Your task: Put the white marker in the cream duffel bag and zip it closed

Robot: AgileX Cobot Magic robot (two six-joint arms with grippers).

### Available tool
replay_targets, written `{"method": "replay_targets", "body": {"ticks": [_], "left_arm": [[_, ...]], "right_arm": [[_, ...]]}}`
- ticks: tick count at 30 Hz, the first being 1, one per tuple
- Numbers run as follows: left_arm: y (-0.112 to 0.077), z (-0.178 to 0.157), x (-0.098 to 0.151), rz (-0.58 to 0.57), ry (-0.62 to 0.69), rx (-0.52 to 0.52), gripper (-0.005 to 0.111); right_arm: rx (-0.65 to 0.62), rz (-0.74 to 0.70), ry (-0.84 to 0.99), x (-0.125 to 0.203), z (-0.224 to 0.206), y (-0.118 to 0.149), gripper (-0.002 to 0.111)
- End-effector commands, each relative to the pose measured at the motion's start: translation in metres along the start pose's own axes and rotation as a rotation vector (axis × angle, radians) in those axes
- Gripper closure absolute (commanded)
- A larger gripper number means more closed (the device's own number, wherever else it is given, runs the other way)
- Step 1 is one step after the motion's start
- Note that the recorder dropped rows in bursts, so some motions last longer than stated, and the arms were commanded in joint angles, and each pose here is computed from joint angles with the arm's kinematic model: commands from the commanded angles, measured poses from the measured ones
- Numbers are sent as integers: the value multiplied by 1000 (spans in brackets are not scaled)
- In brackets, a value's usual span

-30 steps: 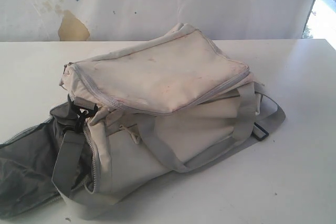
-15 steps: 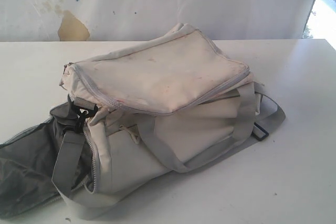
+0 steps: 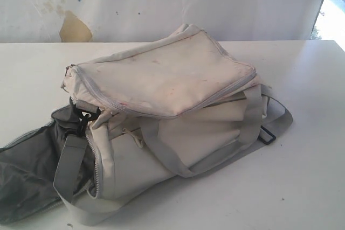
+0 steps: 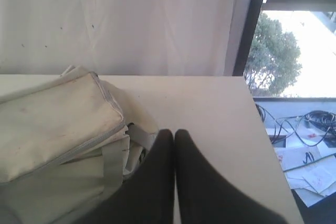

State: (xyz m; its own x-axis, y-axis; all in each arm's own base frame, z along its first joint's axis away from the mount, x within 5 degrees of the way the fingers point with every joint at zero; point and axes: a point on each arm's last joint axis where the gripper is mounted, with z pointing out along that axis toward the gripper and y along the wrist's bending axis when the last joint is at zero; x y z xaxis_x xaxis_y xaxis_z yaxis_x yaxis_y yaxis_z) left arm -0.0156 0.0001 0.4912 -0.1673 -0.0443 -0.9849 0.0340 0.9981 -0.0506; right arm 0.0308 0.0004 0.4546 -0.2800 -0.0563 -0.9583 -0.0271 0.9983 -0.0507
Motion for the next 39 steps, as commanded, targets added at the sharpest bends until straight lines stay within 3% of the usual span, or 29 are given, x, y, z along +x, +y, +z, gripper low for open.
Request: {"method": "replay_targets", "body": {"ticks": [1,11,23,33,39], "left_arm": [[0,-30,6,6,-93,-5,107],[1,-89,36,6,-200,0,107],[3,-156,85,28,-387,5,107],[3,-161,84,0,-407,18,107],[2,-161,84,117,-407,-4,107]], "right_arm": [[6,-25,-57,8,-24,0,108],[14,-31,-170,28,-70,2,108],[29,-60,-325,78,-136,4,108],[26,-37,-337,88,-151,5,108],[27,-39,-337,88,-151,5,108]]}}
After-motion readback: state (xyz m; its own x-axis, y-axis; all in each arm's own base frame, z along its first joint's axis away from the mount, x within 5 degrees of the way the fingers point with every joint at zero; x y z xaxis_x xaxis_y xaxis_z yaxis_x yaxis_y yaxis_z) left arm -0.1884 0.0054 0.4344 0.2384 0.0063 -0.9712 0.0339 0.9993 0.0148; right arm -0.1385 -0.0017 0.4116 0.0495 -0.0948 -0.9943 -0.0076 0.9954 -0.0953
